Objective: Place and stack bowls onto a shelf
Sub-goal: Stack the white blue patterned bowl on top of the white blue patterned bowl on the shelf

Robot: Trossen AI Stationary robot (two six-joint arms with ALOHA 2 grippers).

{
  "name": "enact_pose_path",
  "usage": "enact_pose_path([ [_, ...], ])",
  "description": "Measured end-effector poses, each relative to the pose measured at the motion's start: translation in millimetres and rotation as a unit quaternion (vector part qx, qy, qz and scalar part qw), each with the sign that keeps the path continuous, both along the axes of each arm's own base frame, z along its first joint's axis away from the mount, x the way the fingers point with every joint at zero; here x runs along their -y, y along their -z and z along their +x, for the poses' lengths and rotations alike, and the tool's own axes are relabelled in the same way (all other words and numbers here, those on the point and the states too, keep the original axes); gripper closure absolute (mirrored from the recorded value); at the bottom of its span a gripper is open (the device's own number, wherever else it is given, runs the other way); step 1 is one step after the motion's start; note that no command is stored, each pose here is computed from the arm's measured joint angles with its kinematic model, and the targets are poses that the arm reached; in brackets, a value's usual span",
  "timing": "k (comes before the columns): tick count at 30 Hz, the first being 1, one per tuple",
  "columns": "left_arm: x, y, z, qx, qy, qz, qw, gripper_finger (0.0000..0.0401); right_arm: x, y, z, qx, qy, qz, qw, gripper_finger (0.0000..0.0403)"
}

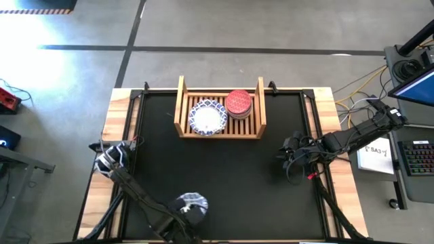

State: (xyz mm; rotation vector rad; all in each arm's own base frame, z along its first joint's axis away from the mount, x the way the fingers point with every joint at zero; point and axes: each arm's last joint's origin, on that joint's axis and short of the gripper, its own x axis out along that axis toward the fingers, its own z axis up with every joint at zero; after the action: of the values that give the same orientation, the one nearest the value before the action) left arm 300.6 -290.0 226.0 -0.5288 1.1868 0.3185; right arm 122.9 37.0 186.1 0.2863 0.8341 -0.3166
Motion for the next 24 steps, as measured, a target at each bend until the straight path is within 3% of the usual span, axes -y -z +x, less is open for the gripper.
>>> enact_pose_path([
  [6, -15.4, -27.8, 19.4, 0.045, 0.078, 0.069, 0.994, 0.0401, 0.0, 0.0, 0.0, 0.000, 0.000, 0.000, 1.000, 0.0225],
  [11, -31.6, -46.8, 31.4, 0.074, 0.131, 0.164, 0.975, 0.0401, 0.0, 0.0, 0.0, 0.000, 0.000, 0.000, 1.000, 0.0225],
  [17, -67.9, -59.3, 45.4, 0.046, 0.138, 0.264, 0.953, 0.0401, -0.1, 0.0, 0.0, 0.000, 0.000, 0.000, 1.000, 0.0225],
  [24, -120.6, -55.9, 69.4, -0.011, 0.164, 0.313, 0.935, 0.0401, 0.0, 0.0, 0.0, 0.000, 0.000, 0.000, 1.000, 0.0225],
])
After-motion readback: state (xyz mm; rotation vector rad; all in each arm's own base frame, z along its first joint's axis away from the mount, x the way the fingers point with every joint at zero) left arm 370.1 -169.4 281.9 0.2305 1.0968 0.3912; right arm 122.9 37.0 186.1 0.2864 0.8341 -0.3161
